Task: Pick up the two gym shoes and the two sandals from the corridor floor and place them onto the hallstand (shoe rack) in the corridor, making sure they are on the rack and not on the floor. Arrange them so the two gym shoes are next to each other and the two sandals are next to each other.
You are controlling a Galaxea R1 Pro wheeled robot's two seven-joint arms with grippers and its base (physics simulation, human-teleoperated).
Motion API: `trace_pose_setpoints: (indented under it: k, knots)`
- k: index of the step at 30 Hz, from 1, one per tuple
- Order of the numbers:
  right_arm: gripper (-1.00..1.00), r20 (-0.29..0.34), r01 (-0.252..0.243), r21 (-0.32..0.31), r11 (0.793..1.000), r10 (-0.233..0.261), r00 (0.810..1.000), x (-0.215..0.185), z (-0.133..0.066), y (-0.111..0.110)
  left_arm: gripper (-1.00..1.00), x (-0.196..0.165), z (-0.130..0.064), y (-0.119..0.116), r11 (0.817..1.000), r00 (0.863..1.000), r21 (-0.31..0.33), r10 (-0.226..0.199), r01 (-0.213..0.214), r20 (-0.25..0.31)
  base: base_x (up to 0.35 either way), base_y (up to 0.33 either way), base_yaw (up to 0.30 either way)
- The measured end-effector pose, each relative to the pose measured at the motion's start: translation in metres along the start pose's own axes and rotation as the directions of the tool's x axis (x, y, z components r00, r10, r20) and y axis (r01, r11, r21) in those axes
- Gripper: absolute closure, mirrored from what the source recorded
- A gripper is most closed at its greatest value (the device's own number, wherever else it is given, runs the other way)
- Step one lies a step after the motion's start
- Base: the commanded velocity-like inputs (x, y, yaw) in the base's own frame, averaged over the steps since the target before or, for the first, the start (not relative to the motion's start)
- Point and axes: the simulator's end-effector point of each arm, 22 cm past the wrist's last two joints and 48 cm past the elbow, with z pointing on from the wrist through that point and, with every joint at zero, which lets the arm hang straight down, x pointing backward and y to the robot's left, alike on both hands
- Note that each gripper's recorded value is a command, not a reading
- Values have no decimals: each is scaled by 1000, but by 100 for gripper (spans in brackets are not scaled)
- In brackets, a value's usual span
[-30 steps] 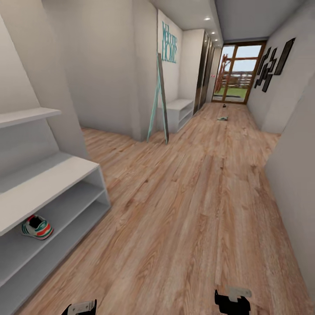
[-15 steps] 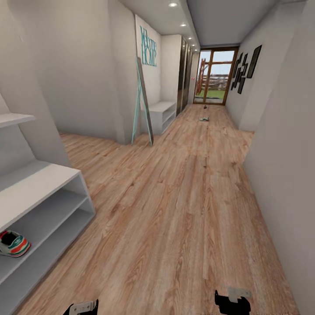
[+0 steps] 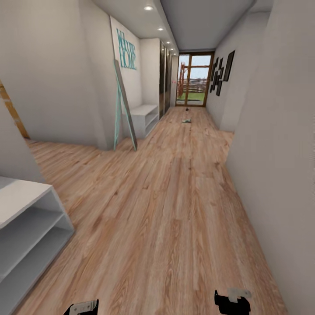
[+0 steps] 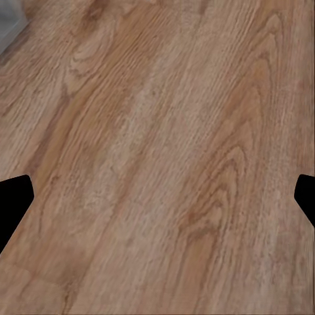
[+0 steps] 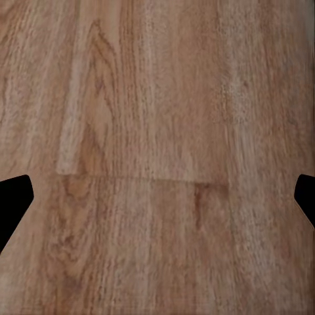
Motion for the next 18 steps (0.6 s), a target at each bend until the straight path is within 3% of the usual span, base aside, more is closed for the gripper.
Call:
trace_pose_setpoints:
  k: [18]
  knots:
    - [-100, 20, -7, -10, 1000, 7, 1000, -10, -3, 7, -100, -10, 0, 0, 1000, 1000, -1, -5, 5, 21, 338, 0, -214]
